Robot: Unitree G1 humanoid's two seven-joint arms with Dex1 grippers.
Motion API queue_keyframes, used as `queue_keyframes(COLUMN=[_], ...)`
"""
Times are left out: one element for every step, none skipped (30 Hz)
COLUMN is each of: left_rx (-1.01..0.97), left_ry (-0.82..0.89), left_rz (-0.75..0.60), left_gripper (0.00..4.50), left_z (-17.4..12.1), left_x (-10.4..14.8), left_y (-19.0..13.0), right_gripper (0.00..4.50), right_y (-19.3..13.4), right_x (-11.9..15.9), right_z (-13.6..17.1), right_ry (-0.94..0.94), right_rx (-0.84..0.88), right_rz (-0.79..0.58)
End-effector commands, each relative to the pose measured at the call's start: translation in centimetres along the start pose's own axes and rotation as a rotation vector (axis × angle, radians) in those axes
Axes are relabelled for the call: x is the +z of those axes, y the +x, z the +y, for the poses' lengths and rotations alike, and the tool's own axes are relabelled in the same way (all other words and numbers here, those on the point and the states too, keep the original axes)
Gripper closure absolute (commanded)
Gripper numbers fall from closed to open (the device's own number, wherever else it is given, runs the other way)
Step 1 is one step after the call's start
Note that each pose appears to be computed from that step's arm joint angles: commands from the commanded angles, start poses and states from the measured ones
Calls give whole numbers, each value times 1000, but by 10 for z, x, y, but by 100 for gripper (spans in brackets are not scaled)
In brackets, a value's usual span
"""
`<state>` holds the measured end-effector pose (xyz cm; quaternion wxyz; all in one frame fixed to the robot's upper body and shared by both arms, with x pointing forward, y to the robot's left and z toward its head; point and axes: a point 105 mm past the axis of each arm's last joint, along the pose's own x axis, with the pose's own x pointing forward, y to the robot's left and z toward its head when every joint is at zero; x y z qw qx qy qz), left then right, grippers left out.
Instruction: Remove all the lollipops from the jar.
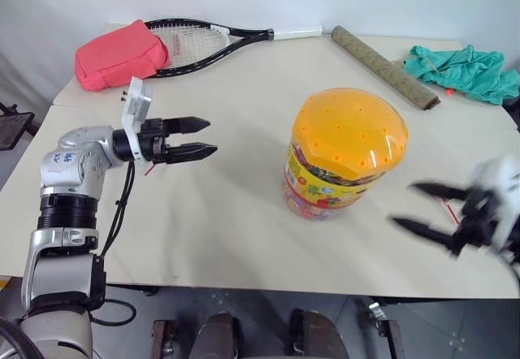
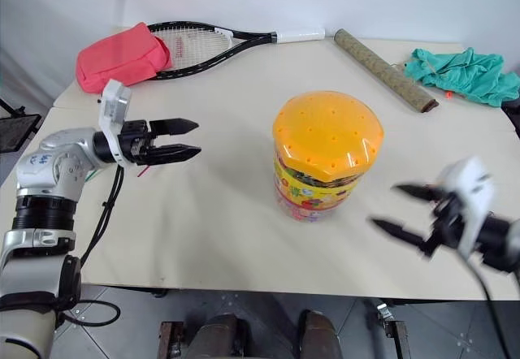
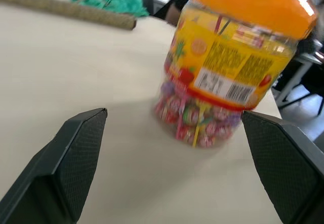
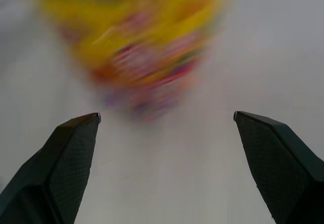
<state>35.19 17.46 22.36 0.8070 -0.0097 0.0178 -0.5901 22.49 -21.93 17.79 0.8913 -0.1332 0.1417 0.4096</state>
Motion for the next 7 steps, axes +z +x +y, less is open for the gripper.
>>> queue_keyframes(left_rx=[21,30,43,51,68,81,90], left_ry=[20,14,11,8,-6,-23,-32], left_rz=[-58,-68,-77,-92,-108,-116,-107], left_gripper=[0,0,0,0,0,0,0], left_z=[-6,-7,-8,-11,-14,-19,-23], left_x=[2,0,-2,-4,-7,-11,-16], left_y=[-4,-5,-6,-8,-10,-12,-13], right_gripper=[8,8,8,8,8,8,8], right_y=[5,6,7,8,9,10,12], right_x=[-4,-6,-6,-7,-7,-9,-11], right_z=[-14,-20,-24,-27,-28,-29,-30], right_ry=[-55,-47,-39,-22,-8,6,12], right_rx=[-84,-115,-138,-153,-164,-172,-183], right_rz=[-41,-54,-72,-89,-109,-115,-120])
